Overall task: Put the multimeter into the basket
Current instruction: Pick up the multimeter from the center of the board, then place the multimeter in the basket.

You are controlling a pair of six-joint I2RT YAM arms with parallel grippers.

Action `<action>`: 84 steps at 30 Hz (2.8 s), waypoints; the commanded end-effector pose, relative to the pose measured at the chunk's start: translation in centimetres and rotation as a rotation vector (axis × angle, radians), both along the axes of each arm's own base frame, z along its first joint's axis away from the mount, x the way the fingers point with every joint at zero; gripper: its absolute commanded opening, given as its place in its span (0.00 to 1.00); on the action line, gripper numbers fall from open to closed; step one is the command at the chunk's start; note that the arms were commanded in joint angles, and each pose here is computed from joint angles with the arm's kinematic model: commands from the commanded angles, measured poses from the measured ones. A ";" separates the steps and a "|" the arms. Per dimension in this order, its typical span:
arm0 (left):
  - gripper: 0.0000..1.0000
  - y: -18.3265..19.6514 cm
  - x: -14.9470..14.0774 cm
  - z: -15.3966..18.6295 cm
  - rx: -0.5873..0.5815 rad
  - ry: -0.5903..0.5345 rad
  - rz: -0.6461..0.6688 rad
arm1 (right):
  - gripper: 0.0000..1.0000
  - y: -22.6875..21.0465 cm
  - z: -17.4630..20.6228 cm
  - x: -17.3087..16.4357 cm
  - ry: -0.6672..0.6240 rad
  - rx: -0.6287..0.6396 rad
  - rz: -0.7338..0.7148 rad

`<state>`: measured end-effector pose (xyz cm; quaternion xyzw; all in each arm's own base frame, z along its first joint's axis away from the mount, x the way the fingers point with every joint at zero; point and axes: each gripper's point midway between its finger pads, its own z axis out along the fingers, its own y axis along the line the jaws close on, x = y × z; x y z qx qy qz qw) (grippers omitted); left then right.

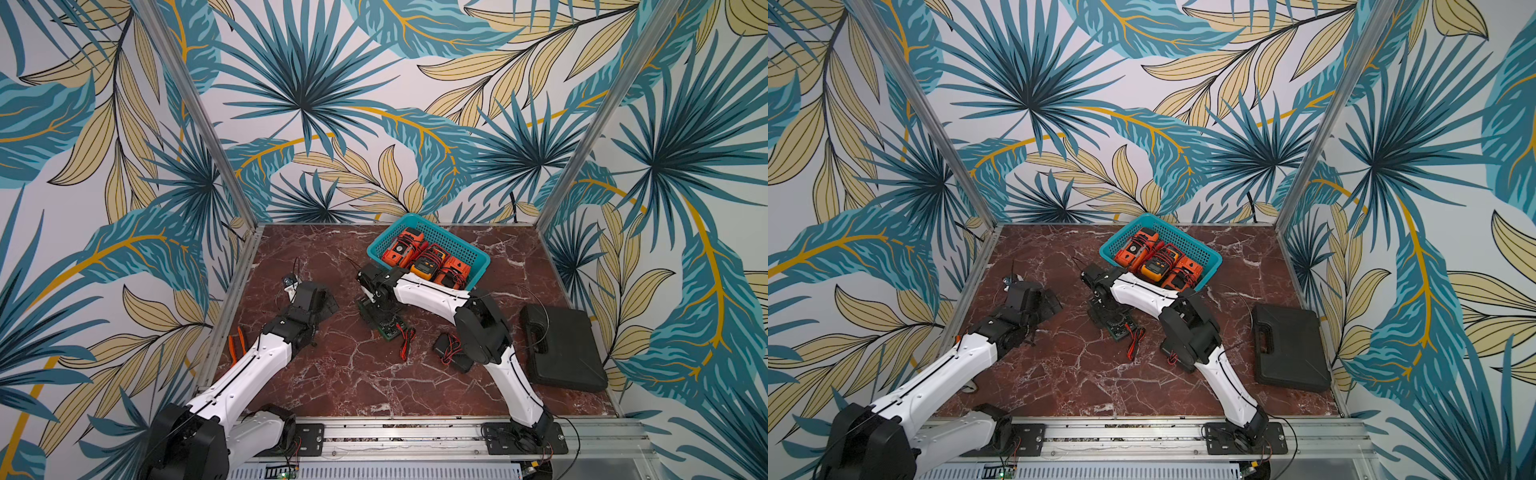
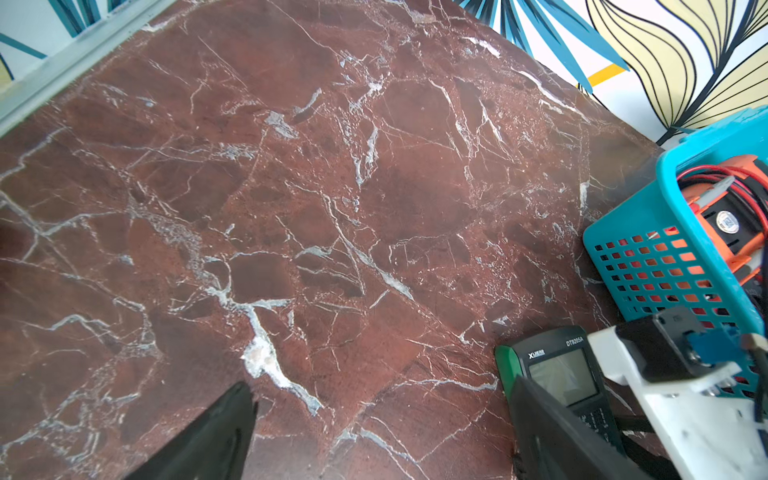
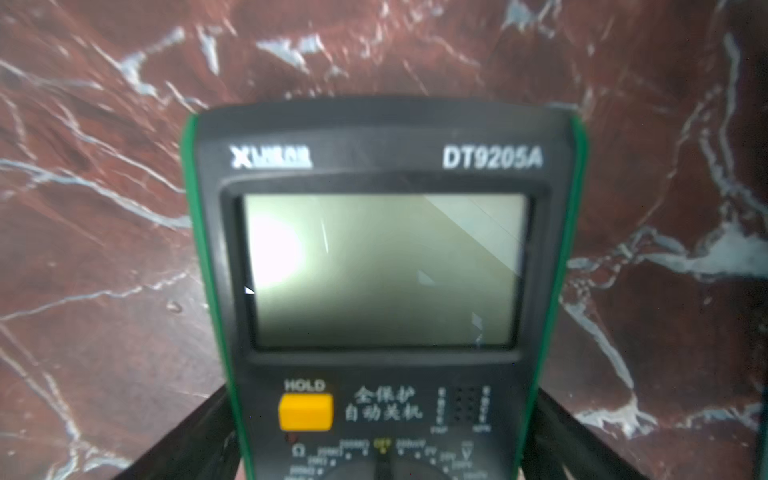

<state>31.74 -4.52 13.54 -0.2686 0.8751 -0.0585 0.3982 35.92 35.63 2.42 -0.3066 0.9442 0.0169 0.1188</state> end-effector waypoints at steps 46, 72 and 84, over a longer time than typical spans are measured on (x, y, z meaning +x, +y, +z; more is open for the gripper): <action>0.99 -3.1 0.1 2.7 -0.106 -0.099 -0.193 | 0.09 -12.3 30.4 17.9 -0.835 0.471 -0.963; 1.00 -7.2 0.6 0.8 -0.227 -0.074 -0.367 | 0.16 -12.1 19.2 20.8 -0.761 0.416 -1.209; 1.00 -8.2 0.9 0.5 -0.261 -0.074 -0.408 | 0.28 -11.7 13.9 20.2 -0.651 0.348 -1.224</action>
